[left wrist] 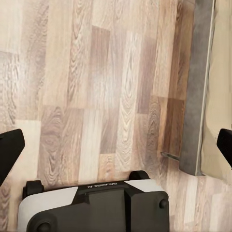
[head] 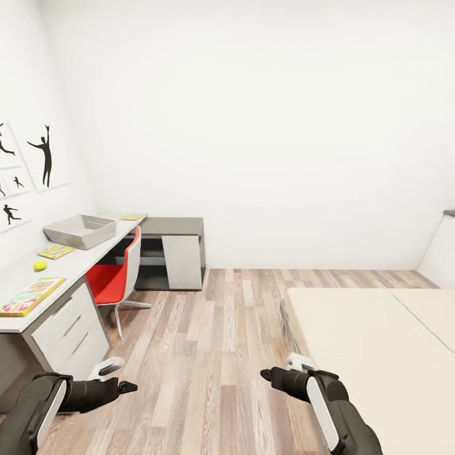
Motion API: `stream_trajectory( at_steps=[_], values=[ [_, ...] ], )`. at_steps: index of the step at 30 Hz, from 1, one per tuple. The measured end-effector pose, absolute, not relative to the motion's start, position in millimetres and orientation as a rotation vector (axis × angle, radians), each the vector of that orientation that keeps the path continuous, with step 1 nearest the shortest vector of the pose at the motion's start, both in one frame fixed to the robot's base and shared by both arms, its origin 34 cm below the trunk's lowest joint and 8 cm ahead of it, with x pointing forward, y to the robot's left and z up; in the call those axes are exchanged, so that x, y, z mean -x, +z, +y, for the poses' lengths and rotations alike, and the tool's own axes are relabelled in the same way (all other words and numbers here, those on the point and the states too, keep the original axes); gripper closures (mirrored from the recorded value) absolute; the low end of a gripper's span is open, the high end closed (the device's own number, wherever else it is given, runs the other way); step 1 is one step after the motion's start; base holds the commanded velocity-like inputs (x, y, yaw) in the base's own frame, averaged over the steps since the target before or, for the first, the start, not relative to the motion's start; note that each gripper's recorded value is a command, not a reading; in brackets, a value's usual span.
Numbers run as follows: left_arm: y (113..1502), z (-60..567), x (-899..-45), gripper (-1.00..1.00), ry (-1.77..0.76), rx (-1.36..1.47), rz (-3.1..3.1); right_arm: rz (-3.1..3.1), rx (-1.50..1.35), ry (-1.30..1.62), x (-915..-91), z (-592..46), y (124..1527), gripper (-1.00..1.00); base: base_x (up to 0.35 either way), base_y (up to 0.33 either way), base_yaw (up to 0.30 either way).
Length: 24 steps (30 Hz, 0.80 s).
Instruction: Put all the toys in the child's room - the three board games (two on the bed and one on the table), the two jigsaw puzzles on the table, and the tennis ball on the table - inside the toy box on the table in the child's room.
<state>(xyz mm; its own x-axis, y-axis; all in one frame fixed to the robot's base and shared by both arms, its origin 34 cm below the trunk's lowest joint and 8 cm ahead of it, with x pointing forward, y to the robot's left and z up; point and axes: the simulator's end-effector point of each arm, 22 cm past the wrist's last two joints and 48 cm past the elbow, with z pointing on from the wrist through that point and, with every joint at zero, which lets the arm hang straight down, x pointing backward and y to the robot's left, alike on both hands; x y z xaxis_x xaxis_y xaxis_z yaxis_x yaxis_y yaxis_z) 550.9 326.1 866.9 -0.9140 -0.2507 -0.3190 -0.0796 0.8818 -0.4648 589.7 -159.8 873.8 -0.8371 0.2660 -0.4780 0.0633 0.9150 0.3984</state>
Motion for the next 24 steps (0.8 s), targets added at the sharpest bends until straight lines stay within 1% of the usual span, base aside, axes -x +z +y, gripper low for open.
stream_trajectory(
  at_steps=[24],
  values=[
    [866.2, 320.9, -551.1, -1.0, -0.649, 0.244, 2.676, 2.531, -0.235, 0.504, -589.7, -159.5, 873.9, -1.0, 0.0, -0.242, 0.0]
  ],
)
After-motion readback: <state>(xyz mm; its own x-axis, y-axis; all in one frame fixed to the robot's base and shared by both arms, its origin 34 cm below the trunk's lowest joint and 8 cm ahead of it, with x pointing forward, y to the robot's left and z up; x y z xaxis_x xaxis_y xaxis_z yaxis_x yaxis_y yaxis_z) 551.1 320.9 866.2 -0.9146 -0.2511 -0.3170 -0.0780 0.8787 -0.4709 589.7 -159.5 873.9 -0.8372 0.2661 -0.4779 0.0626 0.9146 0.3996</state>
